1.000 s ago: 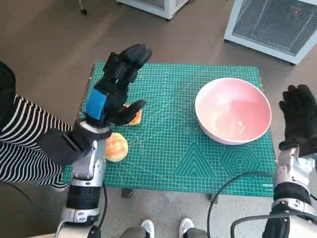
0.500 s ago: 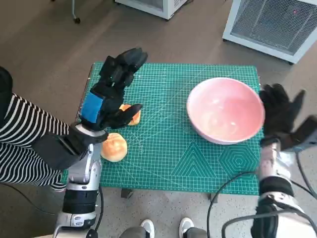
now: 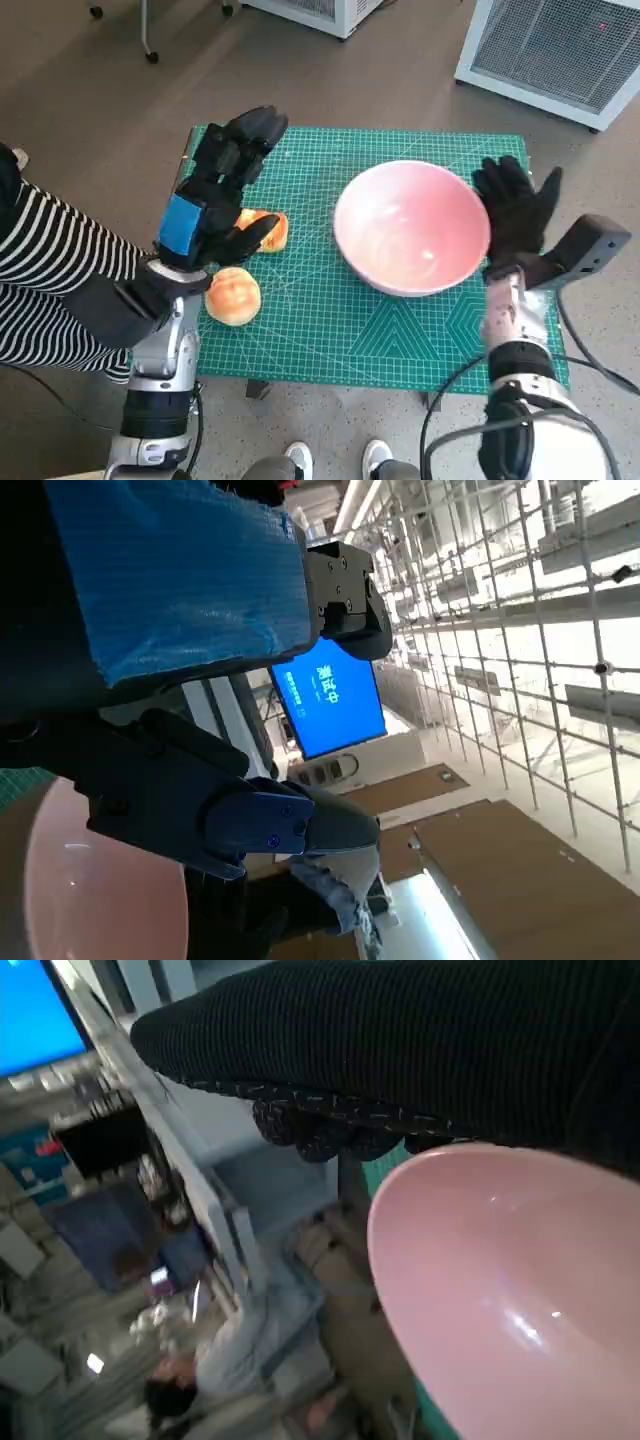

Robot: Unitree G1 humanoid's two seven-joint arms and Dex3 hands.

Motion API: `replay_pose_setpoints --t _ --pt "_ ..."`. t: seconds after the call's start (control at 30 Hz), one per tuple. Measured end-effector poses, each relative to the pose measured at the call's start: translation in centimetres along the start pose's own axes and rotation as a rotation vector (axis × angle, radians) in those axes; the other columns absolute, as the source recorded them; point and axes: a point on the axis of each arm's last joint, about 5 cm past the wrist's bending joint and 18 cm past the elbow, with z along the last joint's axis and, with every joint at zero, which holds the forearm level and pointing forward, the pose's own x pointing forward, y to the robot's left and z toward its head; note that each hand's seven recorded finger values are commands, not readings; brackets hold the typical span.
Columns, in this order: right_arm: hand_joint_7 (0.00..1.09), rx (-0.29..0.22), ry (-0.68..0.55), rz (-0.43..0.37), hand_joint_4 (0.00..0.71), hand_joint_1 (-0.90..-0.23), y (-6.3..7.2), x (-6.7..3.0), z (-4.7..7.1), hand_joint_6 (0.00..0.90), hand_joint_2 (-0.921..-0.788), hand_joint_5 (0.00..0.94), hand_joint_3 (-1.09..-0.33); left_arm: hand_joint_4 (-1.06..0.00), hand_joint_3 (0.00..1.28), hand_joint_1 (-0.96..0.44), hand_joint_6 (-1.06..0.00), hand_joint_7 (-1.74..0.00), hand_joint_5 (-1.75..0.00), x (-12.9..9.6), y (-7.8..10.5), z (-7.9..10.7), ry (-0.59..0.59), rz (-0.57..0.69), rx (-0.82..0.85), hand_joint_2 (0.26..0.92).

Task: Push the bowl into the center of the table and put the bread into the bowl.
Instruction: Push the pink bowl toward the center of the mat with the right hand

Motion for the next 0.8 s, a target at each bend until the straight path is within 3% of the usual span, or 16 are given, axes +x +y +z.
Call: replay_pose_setpoints --t 0.6,0.8 --pt "0.24 0.339 0.055 0.033 0.027 -0.653 3.0 0.28 -1.9 0.088 -0.921 0.000 -0.886 -0.24 0.27 -0.67 -0.09 -0.54 -0.06 -0.7 0.4 0.0 0.011 0.035 0.013 0.921" --pt "0.24 0.370 0.072 0.046 0.026 -0.645 3.8 0.35 -2.2 0.085 -0.921 0.004 -0.890 -0.25 0.26 -0.67 -0.10 -0.50 -0.04 -0.9 0.4 -0.1 0.016 0.038 0.014 0.921"
